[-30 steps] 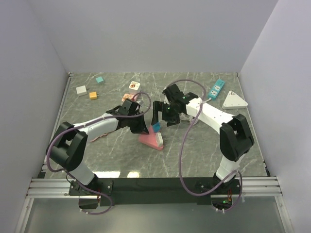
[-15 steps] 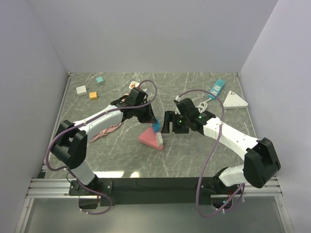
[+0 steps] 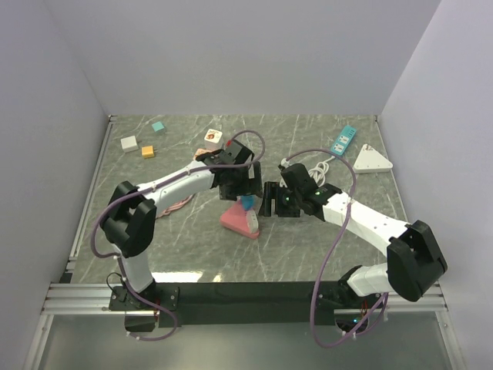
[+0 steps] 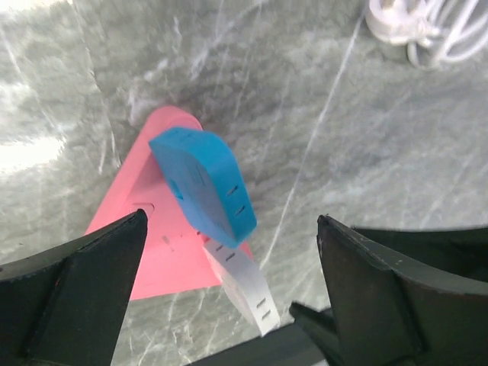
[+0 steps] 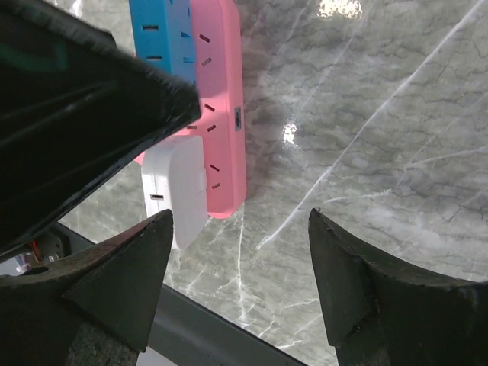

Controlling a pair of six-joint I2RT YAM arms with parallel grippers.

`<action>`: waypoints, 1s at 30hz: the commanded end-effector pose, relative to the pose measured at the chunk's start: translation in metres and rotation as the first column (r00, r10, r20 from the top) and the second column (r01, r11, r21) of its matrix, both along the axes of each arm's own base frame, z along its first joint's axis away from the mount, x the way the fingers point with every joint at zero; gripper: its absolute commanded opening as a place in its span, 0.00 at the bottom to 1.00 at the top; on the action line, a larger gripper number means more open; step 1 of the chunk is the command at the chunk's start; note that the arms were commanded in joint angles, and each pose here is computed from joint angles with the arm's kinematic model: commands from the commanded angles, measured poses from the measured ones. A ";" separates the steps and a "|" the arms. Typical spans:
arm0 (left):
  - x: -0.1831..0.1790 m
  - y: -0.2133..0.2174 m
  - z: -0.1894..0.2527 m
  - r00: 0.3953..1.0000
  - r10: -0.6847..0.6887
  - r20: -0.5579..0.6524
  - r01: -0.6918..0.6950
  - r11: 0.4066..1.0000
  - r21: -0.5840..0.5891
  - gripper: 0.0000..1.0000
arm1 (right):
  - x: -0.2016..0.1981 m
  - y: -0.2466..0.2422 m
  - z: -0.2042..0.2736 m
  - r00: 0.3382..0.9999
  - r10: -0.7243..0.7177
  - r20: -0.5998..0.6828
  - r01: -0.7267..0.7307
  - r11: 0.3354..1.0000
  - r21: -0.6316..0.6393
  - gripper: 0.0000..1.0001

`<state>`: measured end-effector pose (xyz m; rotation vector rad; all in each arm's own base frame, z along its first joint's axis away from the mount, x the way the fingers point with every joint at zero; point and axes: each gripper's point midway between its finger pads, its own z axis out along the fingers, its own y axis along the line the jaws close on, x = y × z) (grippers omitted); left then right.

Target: Pull the plug off the socket

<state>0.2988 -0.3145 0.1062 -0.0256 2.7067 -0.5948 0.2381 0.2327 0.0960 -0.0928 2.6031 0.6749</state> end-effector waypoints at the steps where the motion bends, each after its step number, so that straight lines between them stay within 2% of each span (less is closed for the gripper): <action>1: 0.014 0.003 0.008 0.998 0.039 0.051 -0.043 0.996 0.075 0.99 | 0.010 0.007 0.021 0.997 -0.009 0.076 0.005 0.999 0.044 0.79; 7: 0.017 0.001 -0.021 1.000 0.018 0.004 -0.019 0.989 0.146 0.99 | 0.012 0.008 0.024 0.997 -0.013 0.079 0.009 0.999 0.046 0.78; 9: 0.016 0.001 -0.029 1.000 0.011 -0.008 -0.010 0.988 0.154 0.94 | 0.012 0.009 0.024 0.997 -0.012 0.080 0.008 0.999 0.047 0.78; 12: 0.013 0.000 -0.035 1.000 0.003 -0.021 0.000 0.990 0.144 0.75 | 0.012 0.010 0.024 0.997 -0.008 0.076 0.004 0.999 0.051 0.78; 13: 0.011 -0.001 -0.033 1.000 0.000 -0.022 0.003 0.991 0.133 0.63 | 0.012 0.010 0.024 0.997 -0.006 0.078 0.002 0.998 0.055 0.77; 15: 0.009 -0.001 -0.032 1.000 -0.001 -0.021 0.004 0.992 0.126 0.49 | 0.012 0.013 0.025 0.997 0.003 0.080 -0.009 0.998 0.068 0.76; 16: 0.009 -0.001 -0.031 1.000 -0.001 -0.020 0.003 0.992 0.122 0.34 | 0.012 0.016 0.026 0.996 0.010 0.085 -0.016 0.997 0.076 0.74; 20: 0.009 -0.002 -0.030 1.000 0.002 -0.027 0.002 0.992 0.124 0.06 | 0.010 0.034 0.032 0.994 0.056 0.096 -0.066 0.993 0.100 0.65; 24: 0.010 -0.002 -0.031 1.000 0.006 -0.031 -0.003 0.992 0.127 0.06 | 0.009 0.051 0.029 0.992 0.081 0.098 -0.087 0.995 0.053 0.67; 30: 0.009 -0.005 -0.027 0.999 0.014 -0.042 -0.010 0.994 0.113 0.09 | 0.006 0.061 0.014 0.998 -0.029 0.061 0.029 1.000 -0.002 0.69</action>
